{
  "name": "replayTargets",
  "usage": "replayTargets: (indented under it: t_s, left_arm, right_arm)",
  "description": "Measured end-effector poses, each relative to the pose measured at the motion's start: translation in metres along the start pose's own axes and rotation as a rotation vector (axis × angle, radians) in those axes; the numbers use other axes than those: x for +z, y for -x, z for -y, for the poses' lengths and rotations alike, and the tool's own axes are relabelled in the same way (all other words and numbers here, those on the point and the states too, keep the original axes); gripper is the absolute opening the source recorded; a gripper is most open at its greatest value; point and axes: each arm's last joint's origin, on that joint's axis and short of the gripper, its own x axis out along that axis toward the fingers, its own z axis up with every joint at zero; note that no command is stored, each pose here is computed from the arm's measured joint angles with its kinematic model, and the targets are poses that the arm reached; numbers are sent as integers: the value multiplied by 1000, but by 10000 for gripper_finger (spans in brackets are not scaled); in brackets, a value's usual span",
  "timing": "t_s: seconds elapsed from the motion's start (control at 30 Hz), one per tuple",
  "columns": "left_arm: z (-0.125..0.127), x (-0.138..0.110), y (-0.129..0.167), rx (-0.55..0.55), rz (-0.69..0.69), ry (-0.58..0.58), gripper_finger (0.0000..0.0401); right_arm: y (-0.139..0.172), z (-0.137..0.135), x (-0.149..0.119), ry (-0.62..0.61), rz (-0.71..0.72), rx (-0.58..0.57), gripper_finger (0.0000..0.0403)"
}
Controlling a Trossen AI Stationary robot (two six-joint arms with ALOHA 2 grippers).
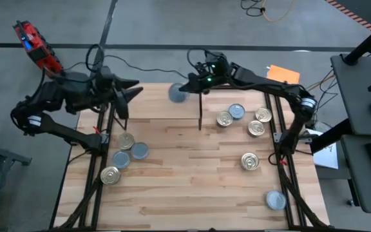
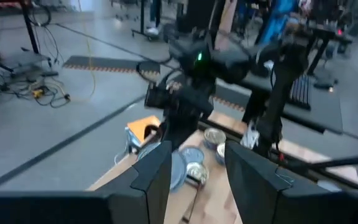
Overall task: Stack canned seafood by type on shelf
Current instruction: Put the green tuna can on the shelf
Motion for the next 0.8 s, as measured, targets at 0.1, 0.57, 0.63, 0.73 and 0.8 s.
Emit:
replayTargets:
  t_s: [0.1, 0.57, 0.63, 0.73, 0.8]
  left_arm:
    - [0, 2, 2, -2, 7, 4, 134]
    - [2, 0, -4, 4, -13, 15, 134]
    - [2, -1, -4, 5, -15, 14, 134]
    - [3, -1, -6, 6, -20, 11, 134]
    - [4, -2, -8, 7, -23, 9, 134]
  right_arm:
    - [-10, 0, 8, 23, -1, -20, 133]
    - [-24, 17, 8, 117, -37, -283, 133]
    - [-24, 17, 8, 125, -38, -285, 133]
    - [-25, 17, 7, 145, -33, -305, 133]
    - [-26, 18, 5, 155, -35, -326, 133]
